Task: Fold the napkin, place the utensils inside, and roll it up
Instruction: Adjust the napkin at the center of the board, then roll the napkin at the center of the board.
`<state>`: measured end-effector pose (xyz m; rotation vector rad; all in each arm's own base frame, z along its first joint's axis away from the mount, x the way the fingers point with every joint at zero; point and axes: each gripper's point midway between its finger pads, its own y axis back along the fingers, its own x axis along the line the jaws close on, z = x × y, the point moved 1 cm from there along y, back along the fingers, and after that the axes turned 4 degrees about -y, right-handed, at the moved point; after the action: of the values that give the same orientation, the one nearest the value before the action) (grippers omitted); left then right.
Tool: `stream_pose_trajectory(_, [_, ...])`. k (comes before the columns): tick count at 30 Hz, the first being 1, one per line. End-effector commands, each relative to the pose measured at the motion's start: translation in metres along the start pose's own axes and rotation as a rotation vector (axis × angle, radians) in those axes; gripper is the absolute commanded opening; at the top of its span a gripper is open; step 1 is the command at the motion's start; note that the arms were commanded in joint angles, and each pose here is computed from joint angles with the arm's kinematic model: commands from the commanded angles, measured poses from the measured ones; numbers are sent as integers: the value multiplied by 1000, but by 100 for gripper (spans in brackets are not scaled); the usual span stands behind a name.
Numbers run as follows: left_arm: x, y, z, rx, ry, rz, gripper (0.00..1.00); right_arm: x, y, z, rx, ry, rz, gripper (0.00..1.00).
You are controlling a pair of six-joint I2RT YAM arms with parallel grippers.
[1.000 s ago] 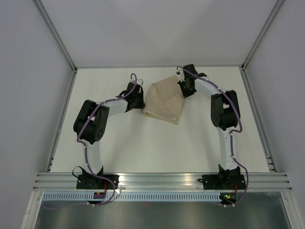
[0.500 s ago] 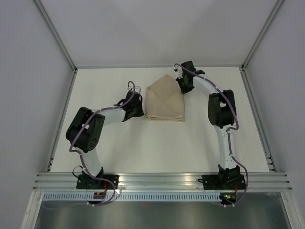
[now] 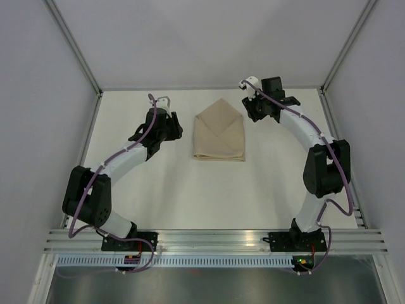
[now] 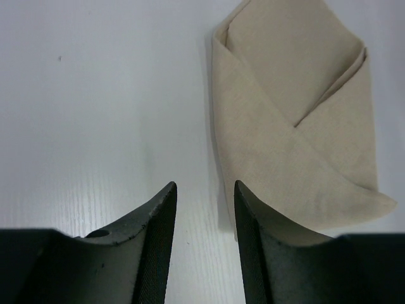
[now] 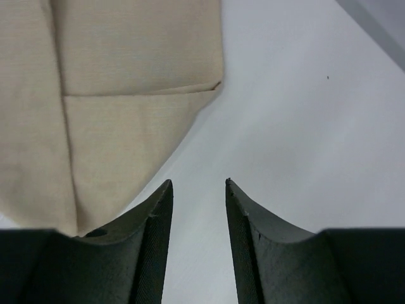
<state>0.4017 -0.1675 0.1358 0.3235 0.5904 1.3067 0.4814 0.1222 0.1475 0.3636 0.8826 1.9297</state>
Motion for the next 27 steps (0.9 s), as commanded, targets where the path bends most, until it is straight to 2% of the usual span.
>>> stream_pose_trajectory(1, [-7,25,28,-80,-39,-67,48,50,16,17,-132,261,175,45])
stream_pose_trajectory(7, [-12,47,45,-159,-43,-104,49,108,33,-6,-221,514,310,50])
stream_pose_trajectory(11, [-13,49,47,-186,-33,-113,49,127,35,-23,-257,633,340,51])
stream_pose_trajectory(18, [-23,52,50,-208,-29,-170,49,164,21,-64,-211,748,387,54])
stream_pose_trajectory(27, [-22,53,45,-213,-34,-180,50,204,11,-74,-232,881,341,54])
